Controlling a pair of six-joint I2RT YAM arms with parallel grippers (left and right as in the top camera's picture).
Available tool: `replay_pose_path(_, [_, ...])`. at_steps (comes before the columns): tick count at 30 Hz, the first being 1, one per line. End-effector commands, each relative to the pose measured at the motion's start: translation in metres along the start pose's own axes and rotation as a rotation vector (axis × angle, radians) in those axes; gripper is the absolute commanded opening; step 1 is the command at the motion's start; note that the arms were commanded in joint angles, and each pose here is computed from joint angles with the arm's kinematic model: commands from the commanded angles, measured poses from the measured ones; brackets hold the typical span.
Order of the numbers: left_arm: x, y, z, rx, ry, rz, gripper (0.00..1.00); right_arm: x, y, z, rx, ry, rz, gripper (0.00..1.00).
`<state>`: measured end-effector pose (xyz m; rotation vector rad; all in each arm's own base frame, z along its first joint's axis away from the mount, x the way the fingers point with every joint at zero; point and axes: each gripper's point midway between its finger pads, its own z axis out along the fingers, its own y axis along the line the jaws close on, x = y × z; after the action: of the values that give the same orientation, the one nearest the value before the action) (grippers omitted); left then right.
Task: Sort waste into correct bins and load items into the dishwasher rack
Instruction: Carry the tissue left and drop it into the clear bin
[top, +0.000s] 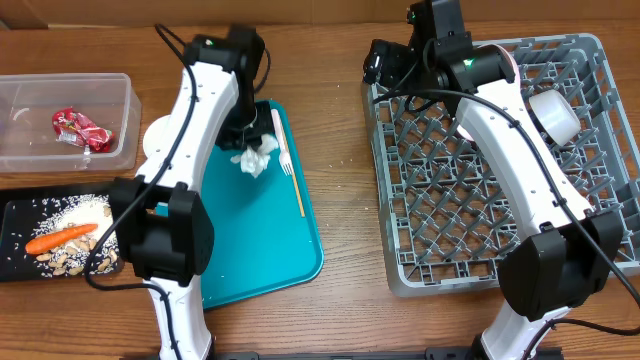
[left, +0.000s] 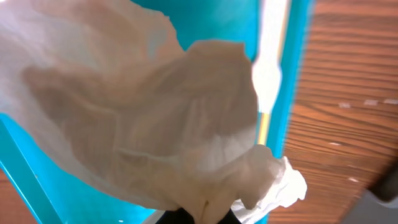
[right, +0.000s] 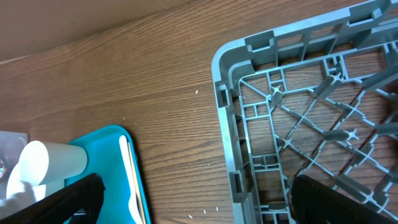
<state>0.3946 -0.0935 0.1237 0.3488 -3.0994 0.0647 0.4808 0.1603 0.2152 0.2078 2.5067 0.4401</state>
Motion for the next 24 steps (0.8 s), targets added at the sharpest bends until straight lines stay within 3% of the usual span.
replay_pose_path(1, [-0.015, 0.000, -0.053, 0.087, -0.128, 0.029, 0.04, -0.010, 0.005, -0.012, -0.010, -0.039, -0.002, 1.00])
replay_pose_path(6, [-0.051, 0.042, -0.088, 0.103, -0.262, -0.080, 0.04, -0.010, 0.005, -0.012, -0.010, -0.039, -0.002, 1.00])
replay_pose_path(13, [-0.116, 0.149, -0.110, 0.115, -0.473, -0.339, 0.04, -0.010, 0.005, -0.012, -0.011, -0.040, -0.002, 1.00])
replay_pose_path(19, [-0.147, 0.230, -0.118, 0.083, -0.620, -0.481, 0.06, -0.010, 0.005, -0.012, -0.011, -0.040, -0.002, 1.00])
replay_pose_path(21, [-0.154, 0.257, -0.117, 0.030, -0.657, -0.504, 0.16, -0.010, 0.005, -0.012, -0.011, -0.040, -0.002, 1.00])
replay_pose_path(23, [-0.156, 0.275, -0.111, -0.003, -0.660, -0.529, 0.45, -0.010, 0.005, -0.012, -0.010, -0.039, -0.002, 1.00])
replay_pose_path(24, [-0.156, 0.282, -0.107, -0.007, -0.654, -0.541, 0.66, -0.010, 0.005, -0.012, -0.010, -0.039, -0.002, 1.00])
